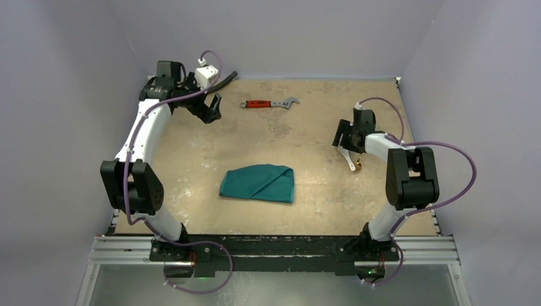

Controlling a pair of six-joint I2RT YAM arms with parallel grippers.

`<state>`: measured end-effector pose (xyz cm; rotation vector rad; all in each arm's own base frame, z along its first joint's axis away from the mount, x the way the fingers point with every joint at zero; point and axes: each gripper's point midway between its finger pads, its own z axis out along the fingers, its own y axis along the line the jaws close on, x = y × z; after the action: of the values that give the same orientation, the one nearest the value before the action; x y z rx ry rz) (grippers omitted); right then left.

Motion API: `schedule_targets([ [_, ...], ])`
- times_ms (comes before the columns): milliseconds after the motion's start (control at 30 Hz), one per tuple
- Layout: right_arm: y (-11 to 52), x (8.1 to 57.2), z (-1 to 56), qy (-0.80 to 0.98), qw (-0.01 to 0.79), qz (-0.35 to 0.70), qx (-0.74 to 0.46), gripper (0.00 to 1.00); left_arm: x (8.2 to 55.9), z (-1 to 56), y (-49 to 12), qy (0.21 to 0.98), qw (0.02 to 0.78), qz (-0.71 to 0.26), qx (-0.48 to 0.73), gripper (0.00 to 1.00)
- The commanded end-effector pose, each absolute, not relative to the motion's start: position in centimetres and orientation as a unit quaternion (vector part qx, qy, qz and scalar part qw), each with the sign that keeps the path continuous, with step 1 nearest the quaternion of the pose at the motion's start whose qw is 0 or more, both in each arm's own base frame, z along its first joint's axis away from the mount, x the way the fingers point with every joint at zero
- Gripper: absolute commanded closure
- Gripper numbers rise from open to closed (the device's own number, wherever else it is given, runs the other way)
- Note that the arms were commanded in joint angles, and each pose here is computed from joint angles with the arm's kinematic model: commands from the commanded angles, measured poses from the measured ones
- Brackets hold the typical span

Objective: Fold the napkin into a case and place the utensils inside
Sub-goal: Pick up the spoon from the corner of the board, then pass from the right arm to the left

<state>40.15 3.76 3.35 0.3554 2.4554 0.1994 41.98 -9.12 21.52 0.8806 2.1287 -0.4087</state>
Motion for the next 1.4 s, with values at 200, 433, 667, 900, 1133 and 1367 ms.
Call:
schedule_targets([
  [200, 7.7, 38.1, 2.5, 0.929, 0.284, 0.18, 0.151, 0.61, 44.4, 25.3, -5.3, 0.845, 0.449, -0.177, 0.231, 0.02],
  [433, 10.7, 38.8, 4.5, 0.907, 0.291, 0.235, 0.195, 0.86, 42.7, 24.5, -7.3, 0.845, 0.43, -0.213, 0.237, 0.05],
  [667, 13.1, 41.8, 10.9, 0.872, 0.355, 0.261, 0.21, 1.0, 40.0, 22.7, -11.1, 0.843, 0.41, -0.225, 0.266, 0.06],
  [900, 16.8, 41.6, 16.7, 0.823, 0.395, 0.334, 0.235, 1.0, 36.4, 23.4, -19.8, 0.815, 0.388, -0.332, 0.275, 0.01],
  [1133, 22.7, 38.9, 25.1, 0.722, 0.429, 0.466, 0.279, 1.0, 34.3, 25.7, -26.0, 0.777, 0.369, -0.447, 0.244, 0.01],
  [1367, 26.1, 36.7, 29.4, 0.667, 0.43, 0.523, 0.313, 1.0, 32.8, 26.3, -28.2, 0.76, 0.35, -0.494, 0.237, 0.11],
])
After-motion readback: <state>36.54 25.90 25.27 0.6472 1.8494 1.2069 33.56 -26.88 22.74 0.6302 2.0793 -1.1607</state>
